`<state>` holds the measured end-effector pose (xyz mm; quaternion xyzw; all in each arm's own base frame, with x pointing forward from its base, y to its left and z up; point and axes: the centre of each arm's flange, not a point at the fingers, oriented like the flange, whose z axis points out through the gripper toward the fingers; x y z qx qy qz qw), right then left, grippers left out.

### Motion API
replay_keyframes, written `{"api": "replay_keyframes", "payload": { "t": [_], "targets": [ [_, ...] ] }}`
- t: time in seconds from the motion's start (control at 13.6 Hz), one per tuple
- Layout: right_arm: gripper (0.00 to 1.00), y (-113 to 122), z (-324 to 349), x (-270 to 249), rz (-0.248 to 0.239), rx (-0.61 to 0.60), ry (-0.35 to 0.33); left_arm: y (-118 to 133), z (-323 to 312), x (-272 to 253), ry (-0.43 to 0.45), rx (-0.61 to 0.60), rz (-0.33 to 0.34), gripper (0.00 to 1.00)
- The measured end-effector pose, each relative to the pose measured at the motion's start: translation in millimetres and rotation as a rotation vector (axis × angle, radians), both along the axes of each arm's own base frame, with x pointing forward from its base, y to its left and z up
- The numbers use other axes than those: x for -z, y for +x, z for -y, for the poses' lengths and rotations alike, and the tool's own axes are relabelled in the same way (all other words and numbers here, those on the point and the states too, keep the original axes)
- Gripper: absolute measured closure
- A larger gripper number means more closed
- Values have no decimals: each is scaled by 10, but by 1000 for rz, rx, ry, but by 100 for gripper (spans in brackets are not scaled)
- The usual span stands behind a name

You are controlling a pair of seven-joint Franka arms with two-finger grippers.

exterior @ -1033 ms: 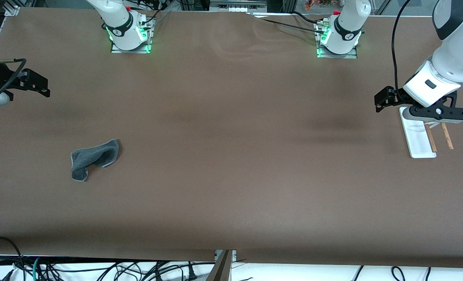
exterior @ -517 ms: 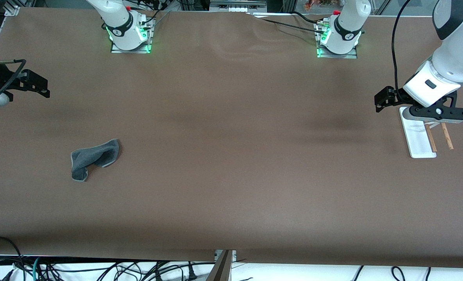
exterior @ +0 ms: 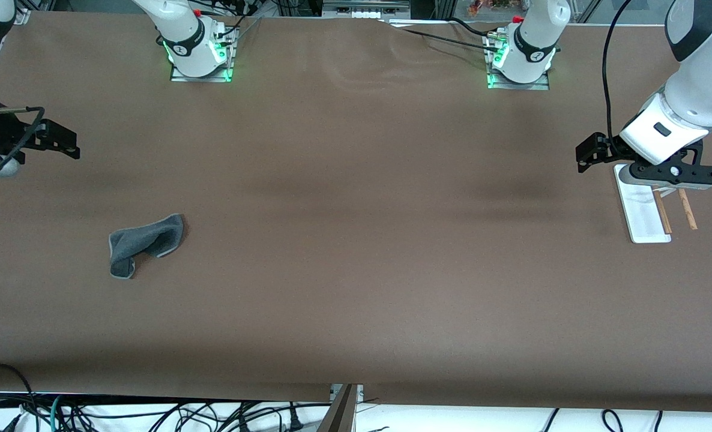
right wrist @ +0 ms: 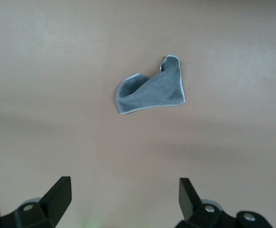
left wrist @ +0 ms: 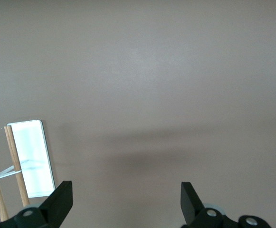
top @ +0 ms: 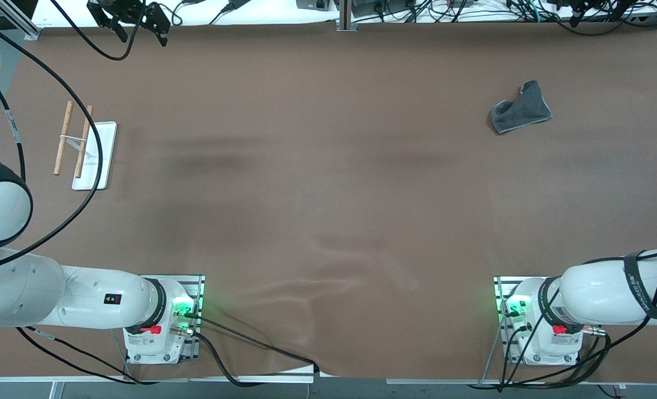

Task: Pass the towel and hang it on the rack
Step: 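Move the right gripper down over the grey towel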

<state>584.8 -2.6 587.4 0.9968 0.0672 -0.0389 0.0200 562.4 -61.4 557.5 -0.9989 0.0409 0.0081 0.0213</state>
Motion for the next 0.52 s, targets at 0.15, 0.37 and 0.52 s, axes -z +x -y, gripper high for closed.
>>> {"api": "replay_keyframes", "payload": {
  "t": [0.15,0.37,0.52],
  "targets": [
    [0,73,101,101,1,17,1,0,0,0,0,0,0,0],
    [0,233,325,393,-12,53,8,0,0,0,0,0,0,0],
    [0,348,430,627,-22,68,10,-1,-1,1,0,0,-1,0]
  ]
}}
